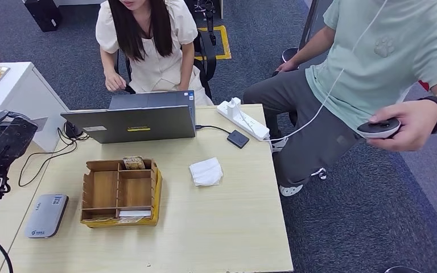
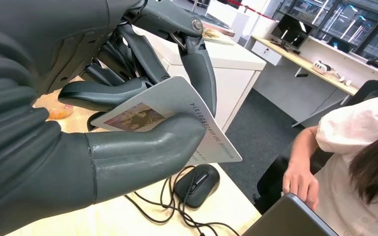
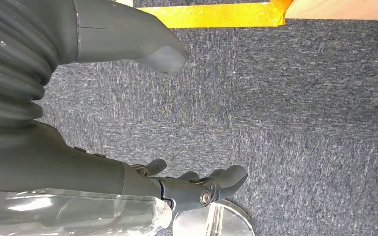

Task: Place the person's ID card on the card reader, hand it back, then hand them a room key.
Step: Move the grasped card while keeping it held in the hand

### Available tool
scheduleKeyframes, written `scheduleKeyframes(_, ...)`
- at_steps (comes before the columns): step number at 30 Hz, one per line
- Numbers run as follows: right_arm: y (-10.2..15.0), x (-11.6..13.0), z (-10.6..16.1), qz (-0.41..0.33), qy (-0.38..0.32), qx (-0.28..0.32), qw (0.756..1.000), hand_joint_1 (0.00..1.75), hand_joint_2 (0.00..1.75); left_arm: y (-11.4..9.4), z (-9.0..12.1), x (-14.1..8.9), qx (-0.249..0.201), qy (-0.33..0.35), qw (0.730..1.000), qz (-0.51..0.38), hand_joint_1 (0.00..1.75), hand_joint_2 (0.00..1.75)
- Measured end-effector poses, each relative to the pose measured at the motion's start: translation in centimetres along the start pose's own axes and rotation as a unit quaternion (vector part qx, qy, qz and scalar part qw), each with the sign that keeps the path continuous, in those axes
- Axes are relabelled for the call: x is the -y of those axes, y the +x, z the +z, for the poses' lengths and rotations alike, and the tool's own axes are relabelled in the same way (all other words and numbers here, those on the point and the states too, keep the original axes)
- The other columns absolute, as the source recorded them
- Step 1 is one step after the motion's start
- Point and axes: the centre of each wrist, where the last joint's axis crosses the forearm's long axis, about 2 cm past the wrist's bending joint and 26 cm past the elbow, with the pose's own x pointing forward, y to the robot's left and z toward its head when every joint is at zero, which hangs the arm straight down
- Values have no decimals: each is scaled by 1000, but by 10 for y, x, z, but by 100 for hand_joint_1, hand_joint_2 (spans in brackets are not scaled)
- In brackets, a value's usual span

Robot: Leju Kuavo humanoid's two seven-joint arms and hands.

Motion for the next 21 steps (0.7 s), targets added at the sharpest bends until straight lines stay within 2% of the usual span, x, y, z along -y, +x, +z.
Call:
scheduleKeyframes(6,0,0,0,1,0,0,1000,0,175,-3,-1,1,-14,0,1000,20,159,175)
scheduleKeyframes(14,0,0,0,5,-5,0,1000,0,175,-21,0,-3,-54,32,995,77,156,175)
scheduleKeyframes(16,0,0,0,7,-4,1,1000,0,175,-24,0,-4,-54,54,995,62,150,175)
scheduleKeyframes(18,1,0,0,10,-3,2,1000,0,175,-26,2,-6,-40,91,995,19,117,175)
scheduleKeyframes(19,1,0,-1,12,-2,3,1000,0,175,-26,3,-7,-28,112,993,-10,110,175)
scheduleKeyframes(20,2,0,-1,13,-1,4,1000,0,175,-28,5,-8,-11,135,990,-47,114,175)
scheduleKeyframes(21,3,0,-2,14,0,6,1000,0,175,-29,8,-10,10,156,983,-91,132,175)
